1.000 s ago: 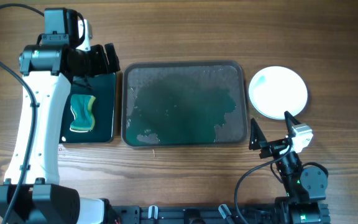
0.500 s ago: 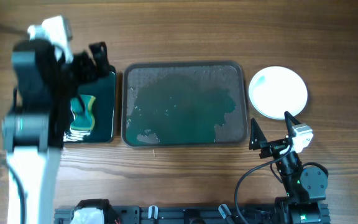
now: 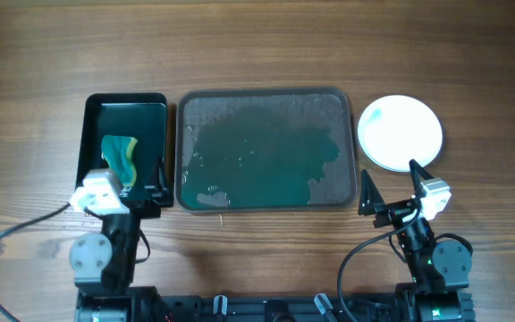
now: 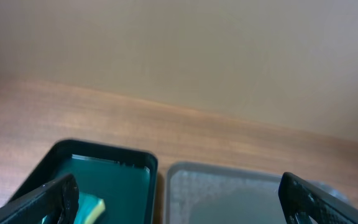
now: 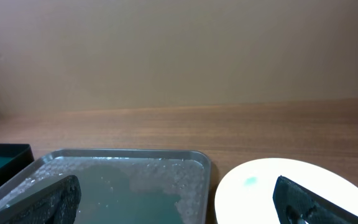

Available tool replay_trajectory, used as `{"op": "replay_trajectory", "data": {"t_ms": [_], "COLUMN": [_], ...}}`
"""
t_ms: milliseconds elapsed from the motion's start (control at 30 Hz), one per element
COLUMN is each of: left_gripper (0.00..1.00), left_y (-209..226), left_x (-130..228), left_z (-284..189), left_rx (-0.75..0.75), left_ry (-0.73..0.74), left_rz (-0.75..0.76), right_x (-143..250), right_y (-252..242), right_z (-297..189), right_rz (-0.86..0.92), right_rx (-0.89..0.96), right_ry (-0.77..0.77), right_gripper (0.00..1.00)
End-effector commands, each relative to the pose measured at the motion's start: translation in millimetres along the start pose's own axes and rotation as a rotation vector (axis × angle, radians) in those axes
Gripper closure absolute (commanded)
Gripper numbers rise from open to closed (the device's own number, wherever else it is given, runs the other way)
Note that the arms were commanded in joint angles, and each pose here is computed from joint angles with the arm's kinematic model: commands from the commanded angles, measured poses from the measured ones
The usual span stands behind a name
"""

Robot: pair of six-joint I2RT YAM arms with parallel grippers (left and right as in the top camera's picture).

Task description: Clean dirty plates on tray and stack at the side

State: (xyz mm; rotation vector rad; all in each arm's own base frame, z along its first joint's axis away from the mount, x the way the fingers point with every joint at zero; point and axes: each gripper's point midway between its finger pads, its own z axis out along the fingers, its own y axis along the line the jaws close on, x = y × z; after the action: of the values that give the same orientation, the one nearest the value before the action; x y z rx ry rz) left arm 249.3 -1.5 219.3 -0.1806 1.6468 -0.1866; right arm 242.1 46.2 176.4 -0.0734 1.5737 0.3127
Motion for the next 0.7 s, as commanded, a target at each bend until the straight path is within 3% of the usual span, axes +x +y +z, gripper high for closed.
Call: {"op": "replay_trajectory", "data": {"t_ms": [0, 300, 667], "left_gripper": [0.00, 0.00, 0.00], "left_y": [12.2, 28.8, 31.1], "left_x": [13.1, 30.8, 55.9], "left_z": [-1.7, -3.2, 1.2], "left_rx": [-0.036, -0.081, -0.073], "left_ry": [-0.055, -0.094, -0.030], "left_rz": [0.002, -0.001, -0.006], "right_x": [-1.4, -1.4, -1.4], "right_y": [3.6, 3.6, 3.6], "right_z": [-0.4, -0.4, -0.4], "right_rz": [0.008, 0.008, 0.008], "right_rx": [-0.019, -0.019, -0.019], "right_ry": [-0.007, -0.007, -0.007], "right_gripper": [0.00, 0.00, 0.00]}}
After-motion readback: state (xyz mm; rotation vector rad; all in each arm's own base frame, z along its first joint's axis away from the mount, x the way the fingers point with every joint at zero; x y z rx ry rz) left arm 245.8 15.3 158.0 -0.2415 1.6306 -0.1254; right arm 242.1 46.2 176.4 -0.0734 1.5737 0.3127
